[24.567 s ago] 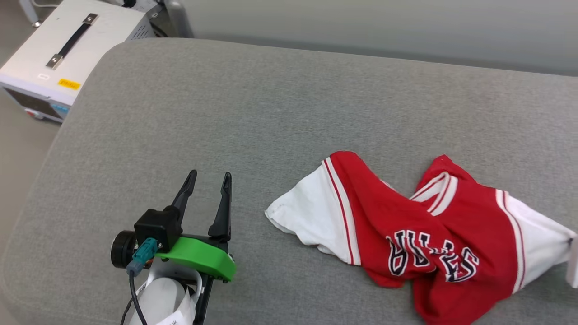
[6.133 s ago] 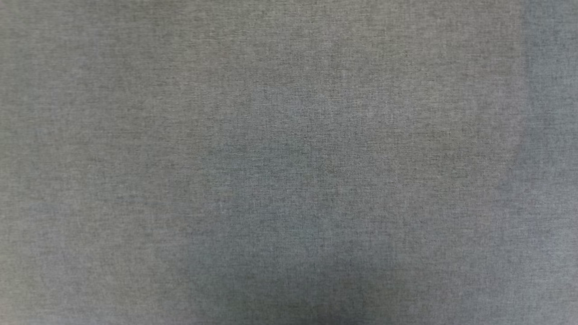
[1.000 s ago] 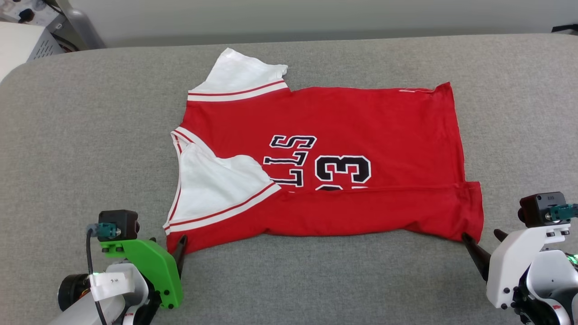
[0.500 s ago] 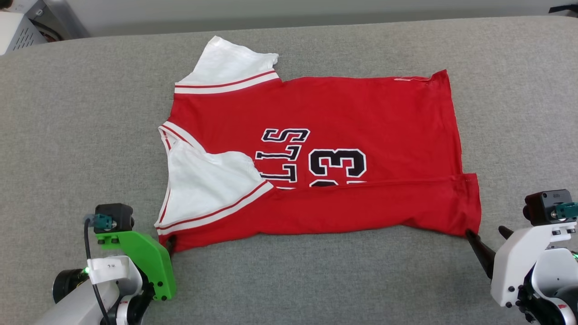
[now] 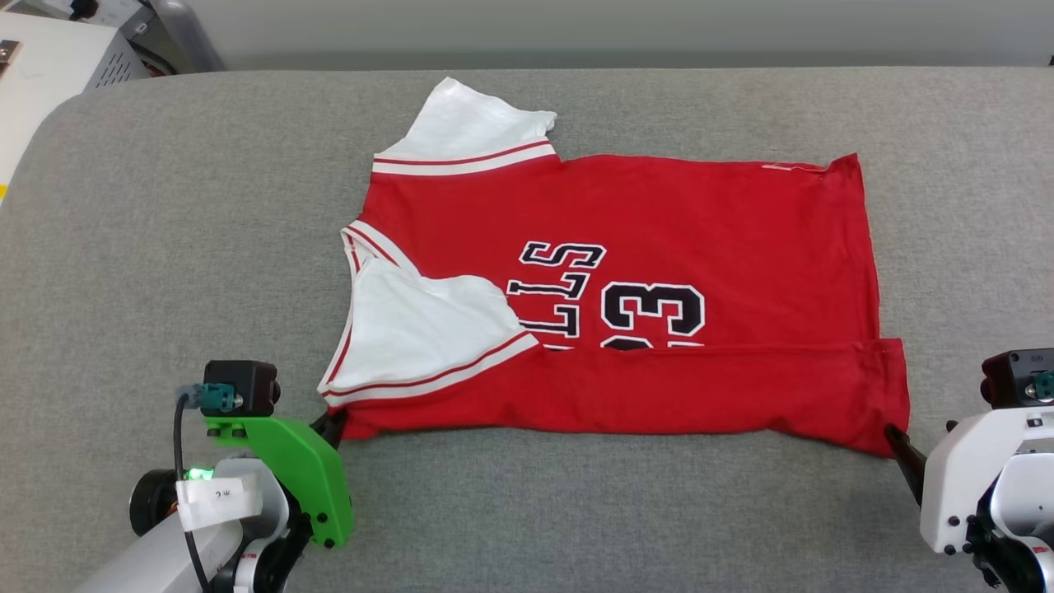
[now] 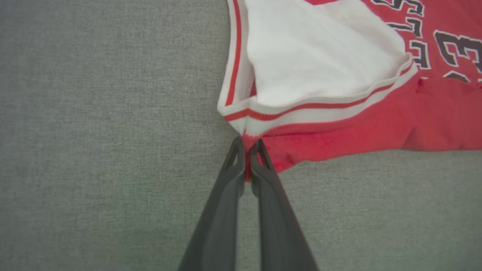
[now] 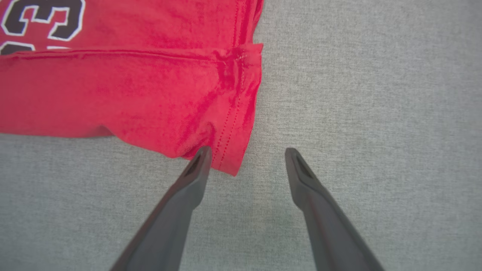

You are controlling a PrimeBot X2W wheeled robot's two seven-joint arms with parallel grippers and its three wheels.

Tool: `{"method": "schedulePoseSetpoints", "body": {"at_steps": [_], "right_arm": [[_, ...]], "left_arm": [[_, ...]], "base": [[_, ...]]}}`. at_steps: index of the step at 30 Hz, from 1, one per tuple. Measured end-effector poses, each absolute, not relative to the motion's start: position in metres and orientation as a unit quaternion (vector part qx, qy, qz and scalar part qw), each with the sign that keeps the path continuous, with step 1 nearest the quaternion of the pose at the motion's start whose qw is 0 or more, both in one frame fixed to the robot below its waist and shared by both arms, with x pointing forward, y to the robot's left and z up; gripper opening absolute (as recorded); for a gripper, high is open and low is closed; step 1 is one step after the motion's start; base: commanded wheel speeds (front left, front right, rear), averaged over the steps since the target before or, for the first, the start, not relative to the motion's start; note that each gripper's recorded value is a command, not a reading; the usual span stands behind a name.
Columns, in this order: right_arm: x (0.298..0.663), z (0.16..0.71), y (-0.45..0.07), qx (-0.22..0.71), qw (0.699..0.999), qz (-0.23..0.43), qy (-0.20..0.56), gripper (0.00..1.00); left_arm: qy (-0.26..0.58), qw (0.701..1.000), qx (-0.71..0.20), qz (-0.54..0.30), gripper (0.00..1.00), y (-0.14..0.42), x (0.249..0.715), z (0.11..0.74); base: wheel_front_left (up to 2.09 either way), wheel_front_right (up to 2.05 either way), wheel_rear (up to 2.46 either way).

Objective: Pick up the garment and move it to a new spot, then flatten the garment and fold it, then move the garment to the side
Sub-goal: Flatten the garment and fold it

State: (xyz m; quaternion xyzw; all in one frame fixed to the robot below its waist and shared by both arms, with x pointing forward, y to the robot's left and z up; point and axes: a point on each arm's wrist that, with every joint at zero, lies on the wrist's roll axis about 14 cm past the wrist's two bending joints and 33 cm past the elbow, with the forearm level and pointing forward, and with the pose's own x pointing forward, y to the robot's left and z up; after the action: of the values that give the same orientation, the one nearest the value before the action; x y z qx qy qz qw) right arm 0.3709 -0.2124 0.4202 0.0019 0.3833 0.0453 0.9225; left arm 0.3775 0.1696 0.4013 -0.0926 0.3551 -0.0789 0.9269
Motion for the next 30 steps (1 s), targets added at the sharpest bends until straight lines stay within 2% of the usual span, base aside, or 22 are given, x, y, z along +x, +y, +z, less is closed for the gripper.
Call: {"method": "schedulePoseSetpoints", "body": {"at_steps": [6, 15, 16, 17, 18, 19, 20, 30], "right_arm": [[0.38, 0.404, -0.206, 0.009, 0.916, 0.047, 0.399, 1.0], [0.384, 0.378, -0.199, 0.012, 0.9, 0.053, 0.432, 1.0], [0.385, 0.376, -0.198, 0.015, 0.899, 0.054, 0.435, 0.95], [0.384, 0.373, -0.196, 0.024, 0.897, 0.055, 0.439, 0.58], [0.383, 0.371, -0.195, 0.029, 0.895, 0.056, 0.442, 0.29], [0.383, 0.369, -0.196, 0.028, 0.893, 0.056, 0.446, 0.11], [0.383, 0.368, -0.197, 0.023, 0.892, 0.057, 0.448, 0.0], [0.387, 0.385, -0.21, 0.02, 0.9, 0.053, 0.432, 0.0]], "left_arm": [[0.328, 0.937, -0.083, -0.087, 0.0, 0.169, 0.378, 0.424], [0.329, 0.937, -0.08, -0.087, 0.0, 0.17, 0.377, 0.425], [0.331, 0.936, -0.079, -0.087, 0.0, 0.17, 0.377, 0.424], [0.332, 0.936, -0.079, -0.087, 0.0, 0.171, 0.377, 0.423], [0.333, 0.936, -0.079, -0.087, 0.0, 0.171, 0.377, 0.422], [0.334, 0.935, -0.079, -0.087, 0.0, 0.171, 0.376, 0.422], [0.339, 0.934, -0.077, -0.087, 0.0, 0.172, 0.376, 0.42], [0.353, 0.93, -0.064, -0.086, 0.0, 0.177, 0.367, 0.415]], "base": [[0.0, 0.0, 0.0], [0.0, 0.0, 0.0], [0.0, 0.0, 0.0], [0.0, 0.0, 0.0], [0.0, 0.0, 0.0], [0.0, 0.0, 0.0], [0.0, 0.0, 0.0], [0.0, 0.0, 0.0]]}}
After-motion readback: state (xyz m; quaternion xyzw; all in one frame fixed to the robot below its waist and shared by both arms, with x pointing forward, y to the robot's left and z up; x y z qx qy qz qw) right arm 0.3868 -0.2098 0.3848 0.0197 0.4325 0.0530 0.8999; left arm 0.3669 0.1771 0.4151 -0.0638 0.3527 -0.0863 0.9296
